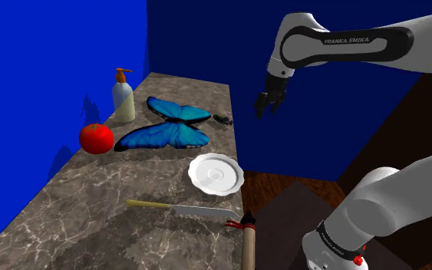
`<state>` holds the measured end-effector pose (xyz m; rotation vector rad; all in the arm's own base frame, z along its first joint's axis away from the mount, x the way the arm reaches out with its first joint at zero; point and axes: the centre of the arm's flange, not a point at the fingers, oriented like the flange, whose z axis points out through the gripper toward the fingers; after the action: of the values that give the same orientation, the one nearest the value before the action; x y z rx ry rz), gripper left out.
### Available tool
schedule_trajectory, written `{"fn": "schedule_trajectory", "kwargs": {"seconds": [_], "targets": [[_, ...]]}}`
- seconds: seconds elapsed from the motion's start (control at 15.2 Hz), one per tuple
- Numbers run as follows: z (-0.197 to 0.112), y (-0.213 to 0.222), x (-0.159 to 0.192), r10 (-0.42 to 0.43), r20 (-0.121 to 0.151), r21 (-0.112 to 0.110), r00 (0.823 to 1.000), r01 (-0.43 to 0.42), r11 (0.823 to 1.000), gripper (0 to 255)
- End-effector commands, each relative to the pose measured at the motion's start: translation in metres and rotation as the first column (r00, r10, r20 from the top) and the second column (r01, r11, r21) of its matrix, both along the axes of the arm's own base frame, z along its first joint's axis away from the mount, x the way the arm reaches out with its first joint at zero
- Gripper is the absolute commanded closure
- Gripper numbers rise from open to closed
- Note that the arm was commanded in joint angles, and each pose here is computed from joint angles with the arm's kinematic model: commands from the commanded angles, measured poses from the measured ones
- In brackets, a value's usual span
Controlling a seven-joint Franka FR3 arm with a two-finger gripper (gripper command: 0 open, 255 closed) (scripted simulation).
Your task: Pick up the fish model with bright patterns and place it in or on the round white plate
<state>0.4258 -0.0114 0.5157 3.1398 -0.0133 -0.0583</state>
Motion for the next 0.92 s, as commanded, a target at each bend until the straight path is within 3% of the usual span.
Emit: {"fn": "schedule_trajectory", "kwargs": {"seconds": [0.0, 0.86], "targets": [[-0.012, 0.0, 0.024, 0.008, -0.006, -0.013, 1.0, -0.008, 1.0, 0], [-0.093, -0.003, 0.181, 0.055, -0.05, -0.092, 0.997, -0.059, 0.994, 0]]}}
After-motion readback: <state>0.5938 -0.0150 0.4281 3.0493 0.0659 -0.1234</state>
